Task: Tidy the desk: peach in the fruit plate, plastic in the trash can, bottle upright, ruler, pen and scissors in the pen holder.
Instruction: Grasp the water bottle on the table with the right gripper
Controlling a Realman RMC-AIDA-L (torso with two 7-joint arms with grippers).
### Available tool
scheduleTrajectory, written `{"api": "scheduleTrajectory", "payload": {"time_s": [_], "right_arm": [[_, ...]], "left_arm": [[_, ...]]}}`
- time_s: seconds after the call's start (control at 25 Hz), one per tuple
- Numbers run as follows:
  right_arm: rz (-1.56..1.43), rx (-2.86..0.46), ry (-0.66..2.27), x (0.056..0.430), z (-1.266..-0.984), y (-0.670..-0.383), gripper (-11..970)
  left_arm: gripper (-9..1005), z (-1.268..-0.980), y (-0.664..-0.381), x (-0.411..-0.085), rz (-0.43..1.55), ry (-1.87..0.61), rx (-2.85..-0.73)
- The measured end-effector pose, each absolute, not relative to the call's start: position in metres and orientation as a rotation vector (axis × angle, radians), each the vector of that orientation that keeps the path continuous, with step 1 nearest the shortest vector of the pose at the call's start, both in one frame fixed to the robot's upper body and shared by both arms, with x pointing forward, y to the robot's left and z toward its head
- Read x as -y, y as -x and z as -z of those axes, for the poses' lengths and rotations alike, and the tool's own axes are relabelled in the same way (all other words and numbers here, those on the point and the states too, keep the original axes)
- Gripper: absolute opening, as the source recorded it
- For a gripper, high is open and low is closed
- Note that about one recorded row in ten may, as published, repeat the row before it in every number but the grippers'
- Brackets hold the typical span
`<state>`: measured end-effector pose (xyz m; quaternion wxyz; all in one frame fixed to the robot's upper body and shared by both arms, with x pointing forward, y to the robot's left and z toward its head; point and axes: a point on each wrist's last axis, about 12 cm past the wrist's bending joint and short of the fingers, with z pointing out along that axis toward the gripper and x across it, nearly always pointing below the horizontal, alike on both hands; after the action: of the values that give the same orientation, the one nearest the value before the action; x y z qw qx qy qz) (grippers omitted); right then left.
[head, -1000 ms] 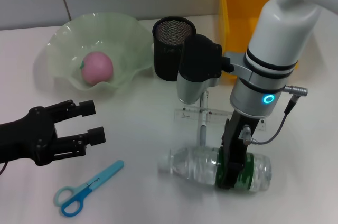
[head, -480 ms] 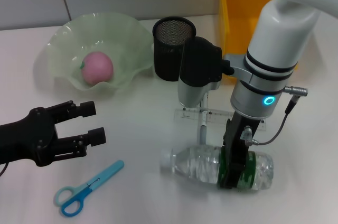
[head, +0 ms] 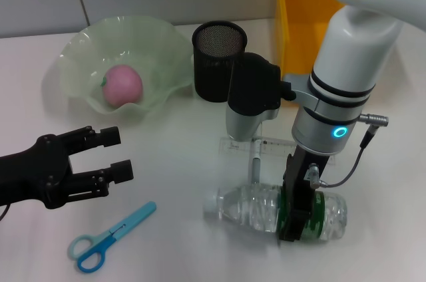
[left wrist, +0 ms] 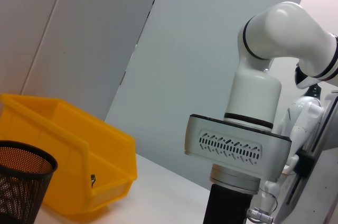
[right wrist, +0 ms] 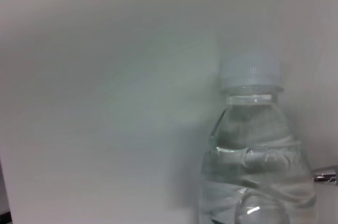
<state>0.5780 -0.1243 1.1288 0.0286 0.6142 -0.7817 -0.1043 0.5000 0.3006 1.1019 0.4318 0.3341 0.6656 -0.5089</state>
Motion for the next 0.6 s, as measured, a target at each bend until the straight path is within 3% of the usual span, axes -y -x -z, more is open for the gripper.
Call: {"api": "scheduleTrajectory", "payload": {"time_s": [0.6], "right_arm": [[0.309,2.399,-1.904,0.1245,-1.1269,-0.5767,761]], "left_arm": [[765,-1.1019,-0.5001,-0.2999,1.27,-0.832,-1.658]]}}
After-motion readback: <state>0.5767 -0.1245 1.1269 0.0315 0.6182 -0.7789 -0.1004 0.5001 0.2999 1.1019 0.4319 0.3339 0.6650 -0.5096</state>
